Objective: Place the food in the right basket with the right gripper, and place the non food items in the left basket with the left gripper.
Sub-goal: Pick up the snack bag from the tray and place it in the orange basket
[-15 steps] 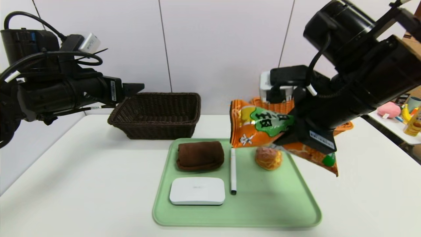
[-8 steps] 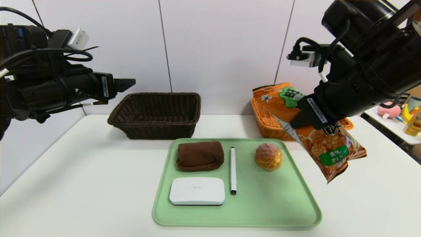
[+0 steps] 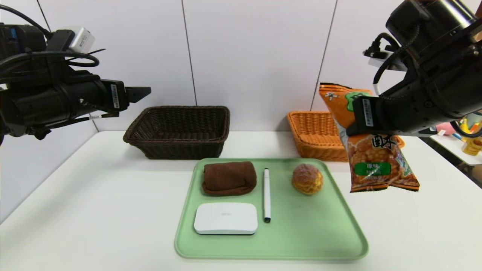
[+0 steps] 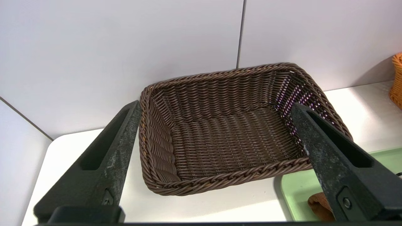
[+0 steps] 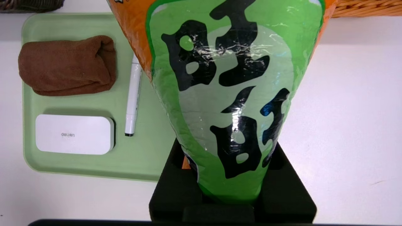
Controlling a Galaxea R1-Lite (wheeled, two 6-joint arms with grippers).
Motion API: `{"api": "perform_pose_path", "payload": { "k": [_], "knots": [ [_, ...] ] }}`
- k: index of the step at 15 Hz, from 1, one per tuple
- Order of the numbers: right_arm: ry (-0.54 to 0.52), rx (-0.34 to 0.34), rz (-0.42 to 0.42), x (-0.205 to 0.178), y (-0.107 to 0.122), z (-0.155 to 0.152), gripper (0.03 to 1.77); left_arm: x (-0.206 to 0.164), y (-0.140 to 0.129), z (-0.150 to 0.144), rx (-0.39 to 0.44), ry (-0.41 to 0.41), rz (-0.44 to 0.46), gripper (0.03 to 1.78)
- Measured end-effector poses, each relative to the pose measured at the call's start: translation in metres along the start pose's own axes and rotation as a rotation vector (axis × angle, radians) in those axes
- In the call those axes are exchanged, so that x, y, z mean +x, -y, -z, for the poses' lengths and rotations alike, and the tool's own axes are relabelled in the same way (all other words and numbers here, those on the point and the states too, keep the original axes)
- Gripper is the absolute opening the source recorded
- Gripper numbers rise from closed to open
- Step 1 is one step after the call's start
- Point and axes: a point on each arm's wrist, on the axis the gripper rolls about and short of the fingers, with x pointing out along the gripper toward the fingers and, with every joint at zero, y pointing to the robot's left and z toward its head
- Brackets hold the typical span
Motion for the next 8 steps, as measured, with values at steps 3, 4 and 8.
{"api": "perform_pose_path", "payload": {
  "k": [3,4,8],
  "knots": [
    [0.146,0.007,0.026,0.007,0.021,-0.024,0.39,-0.002,0.000,-0.002,-0.008,0.010,-0.004,1.69],
    [0.221,-0.008,0.040,0.011,0.030,-0.035,0.39,-0.002,-0.001,-0.002,-0.009,0.011,-0.004,1.69],
    [0.450,-0.031,0.128,0.046,0.063,-0.073,0.39,-0.003,0.000,-0.002,-0.011,0.010,-0.003,1.69]
  ]
}}
